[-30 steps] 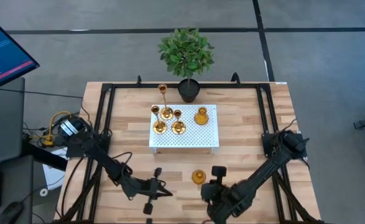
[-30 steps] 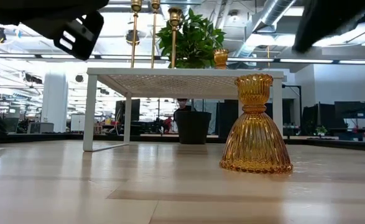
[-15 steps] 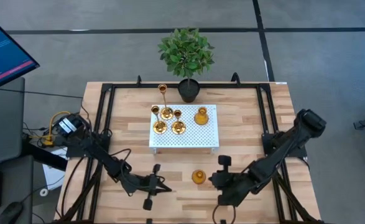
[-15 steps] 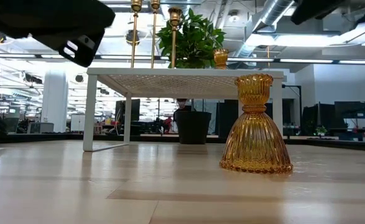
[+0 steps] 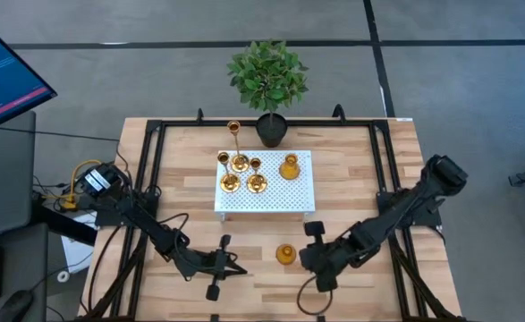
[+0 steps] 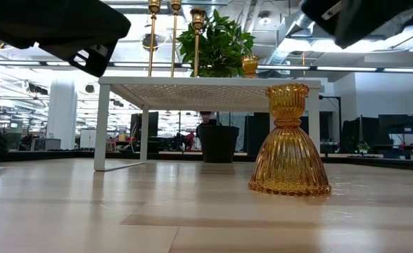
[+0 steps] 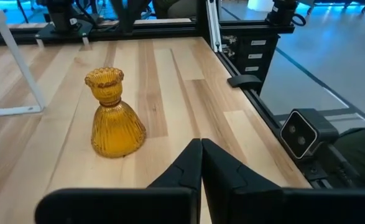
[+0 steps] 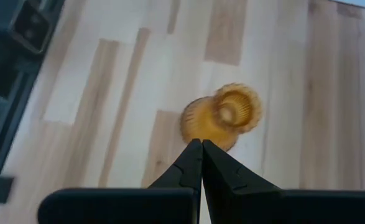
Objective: Pick & Place candle stick holders
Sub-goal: Put the brown candle holder on the shelf
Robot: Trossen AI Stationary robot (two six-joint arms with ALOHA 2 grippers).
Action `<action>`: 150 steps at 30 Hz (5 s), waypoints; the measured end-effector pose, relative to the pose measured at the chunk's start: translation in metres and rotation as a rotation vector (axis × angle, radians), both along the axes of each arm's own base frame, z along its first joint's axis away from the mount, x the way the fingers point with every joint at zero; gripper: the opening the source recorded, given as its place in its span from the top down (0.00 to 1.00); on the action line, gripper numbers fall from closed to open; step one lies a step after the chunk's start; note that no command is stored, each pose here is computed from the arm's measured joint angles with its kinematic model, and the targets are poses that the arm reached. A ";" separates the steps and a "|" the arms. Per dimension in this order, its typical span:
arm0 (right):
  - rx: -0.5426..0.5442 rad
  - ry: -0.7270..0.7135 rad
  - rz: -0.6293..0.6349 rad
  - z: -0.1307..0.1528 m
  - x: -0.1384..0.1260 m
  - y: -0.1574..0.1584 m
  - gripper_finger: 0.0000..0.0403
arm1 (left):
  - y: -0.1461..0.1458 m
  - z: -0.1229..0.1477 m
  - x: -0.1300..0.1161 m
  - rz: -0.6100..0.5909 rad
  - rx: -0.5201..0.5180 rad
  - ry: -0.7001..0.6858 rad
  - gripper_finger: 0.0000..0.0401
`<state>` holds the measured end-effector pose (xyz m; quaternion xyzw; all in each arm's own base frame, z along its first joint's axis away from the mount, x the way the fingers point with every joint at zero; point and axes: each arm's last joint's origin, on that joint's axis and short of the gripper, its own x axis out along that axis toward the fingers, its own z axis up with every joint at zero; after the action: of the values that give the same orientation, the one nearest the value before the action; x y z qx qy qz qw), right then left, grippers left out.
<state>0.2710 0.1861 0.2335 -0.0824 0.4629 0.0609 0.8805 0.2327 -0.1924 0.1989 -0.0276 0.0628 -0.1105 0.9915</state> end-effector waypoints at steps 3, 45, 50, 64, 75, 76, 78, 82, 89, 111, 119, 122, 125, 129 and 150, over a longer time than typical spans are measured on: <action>0.007 -0.012 -0.025 0.001 0.006 -0.007 1.00 | 0.001 0.000 0.001 -0.004 0.051 -0.012 0.98; 0.113 -0.118 -0.052 0.009 0.021 -0.009 1.00 | 0.000 0.000 0.000 -0.007 0.073 -0.017 0.98; 0.112 -0.118 -0.052 0.008 0.021 -0.009 1.00 | 0.000 0.000 0.000 -0.007 0.073 -0.017 0.98; 0.112 -0.118 -0.052 0.008 0.021 -0.009 1.00 | 0.000 0.000 0.000 -0.007 0.073 -0.017 0.97; 0.123 -0.137 -0.055 0.010 0.023 -0.009 1.00 | 0.000 0.000 0.000 -0.007 0.073 -0.017 0.97; 0.125 -0.140 -0.055 0.010 0.023 -0.009 1.00 | 0.000 0.000 0.000 -0.007 0.073 -0.017 0.97; 0.125 -0.141 -0.055 0.010 0.023 -0.009 1.00 | 0.000 0.000 0.000 -0.007 0.073 -0.017 0.97; 0.131 -0.150 -0.055 0.011 0.024 -0.008 1.00 | 0.000 0.000 0.000 -0.007 0.073 -0.017 0.97; 0.133 -0.152 -0.055 0.011 0.024 -0.008 1.00 | 0.000 0.000 0.000 -0.007 0.073 -0.017 0.97; 0.080 -0.155 0.017 0.011 0.022 -0.006 0.96 | 0.000 0.000 0.001 -0.007 0.072 -0.018 0.97; 0.061 -0.127 0.023 0.007 0.020 -0.007 0.79 | 0.000 0.000 0.001 -0.007 0.072 -0.018 0.97; 0.057 -0.102 0.007 -0.003 0.017 -0.010 0.74 | 0.000 0.000 0.001 -0.007 0.072 -0.018 0.97; 0.065 -0.081 -0.021 -0.009 0.014 -0.012 0.71 | 0.000 0.000 0.001 -0.007 0.072 -0.018 0.97; 0.076 -0.090 -0.025 -0.013 0.014 -0.012 0.70 | 0.000 0.000 0.001 -0.007 0.072 -0.018 0.97; 0.120 -0.157 -0.039 -0.038 0.012 -0.018 0.69 | 0.000 0.000 0.001 -0.007 0.072 -0.018 0.97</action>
<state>0.2831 0.1680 0.1955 -0.0249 0.3896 0.0646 0.9184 0.2332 -0.1920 0.1992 0.0094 0.0582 -0.1117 0.9920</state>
